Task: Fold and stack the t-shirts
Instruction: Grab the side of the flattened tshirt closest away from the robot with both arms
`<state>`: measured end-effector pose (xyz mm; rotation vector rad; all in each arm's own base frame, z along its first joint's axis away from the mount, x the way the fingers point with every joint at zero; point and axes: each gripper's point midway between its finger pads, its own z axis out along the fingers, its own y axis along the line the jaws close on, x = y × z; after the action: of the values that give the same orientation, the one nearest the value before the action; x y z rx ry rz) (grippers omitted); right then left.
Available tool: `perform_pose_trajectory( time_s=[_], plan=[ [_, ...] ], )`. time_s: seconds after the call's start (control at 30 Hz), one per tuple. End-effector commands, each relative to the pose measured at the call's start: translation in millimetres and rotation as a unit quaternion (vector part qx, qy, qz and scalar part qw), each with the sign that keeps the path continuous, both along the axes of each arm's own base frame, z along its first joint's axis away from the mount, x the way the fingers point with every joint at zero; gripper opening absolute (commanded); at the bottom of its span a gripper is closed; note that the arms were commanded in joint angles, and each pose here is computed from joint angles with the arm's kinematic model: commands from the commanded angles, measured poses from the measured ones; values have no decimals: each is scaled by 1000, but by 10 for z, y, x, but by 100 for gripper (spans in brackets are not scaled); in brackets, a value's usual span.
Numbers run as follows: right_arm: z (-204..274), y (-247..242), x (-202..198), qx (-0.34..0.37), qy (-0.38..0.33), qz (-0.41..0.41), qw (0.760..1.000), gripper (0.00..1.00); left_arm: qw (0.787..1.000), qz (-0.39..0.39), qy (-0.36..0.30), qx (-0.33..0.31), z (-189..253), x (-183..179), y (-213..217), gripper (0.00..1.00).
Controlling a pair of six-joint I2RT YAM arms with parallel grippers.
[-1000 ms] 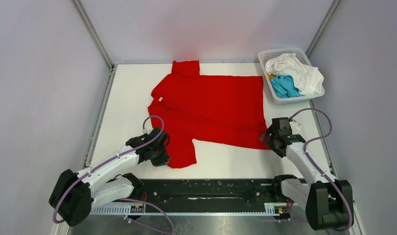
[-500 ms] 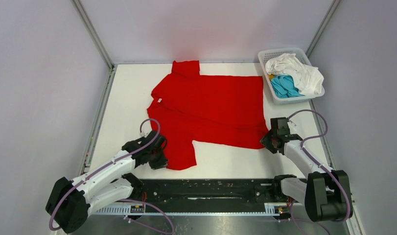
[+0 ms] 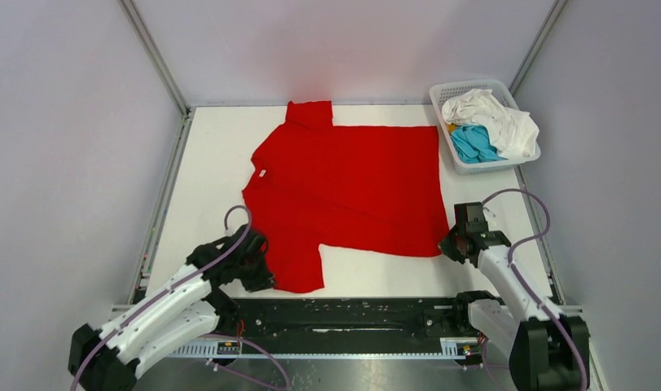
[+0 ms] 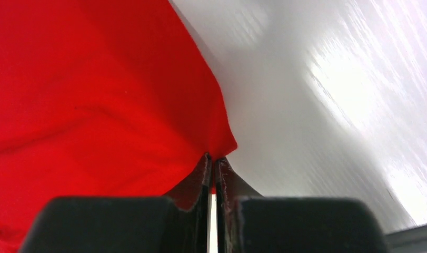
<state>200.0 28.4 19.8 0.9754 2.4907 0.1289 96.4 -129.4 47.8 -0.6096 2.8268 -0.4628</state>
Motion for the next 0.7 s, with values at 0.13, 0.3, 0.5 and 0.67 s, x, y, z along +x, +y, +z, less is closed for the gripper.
perform_pose_trajectory(
  time_s=[0.13,0.3,0.5,0.67],
  plan=[
    [-10,79,-704,36,73,2,997,4,996,32,66,-55,79,-510,53,0],
    [22,134,-867,57,75,-5,996,3,994,29,64,-89,175,-603,16,0],
    [21,140,-903,60,75,-6,995,4,994,29,60,-89,176,-594,18,0],
    [63,144,-790,57,62,4,996,4,995,5,23,-100,290,-368,-138,0]
  ],
)
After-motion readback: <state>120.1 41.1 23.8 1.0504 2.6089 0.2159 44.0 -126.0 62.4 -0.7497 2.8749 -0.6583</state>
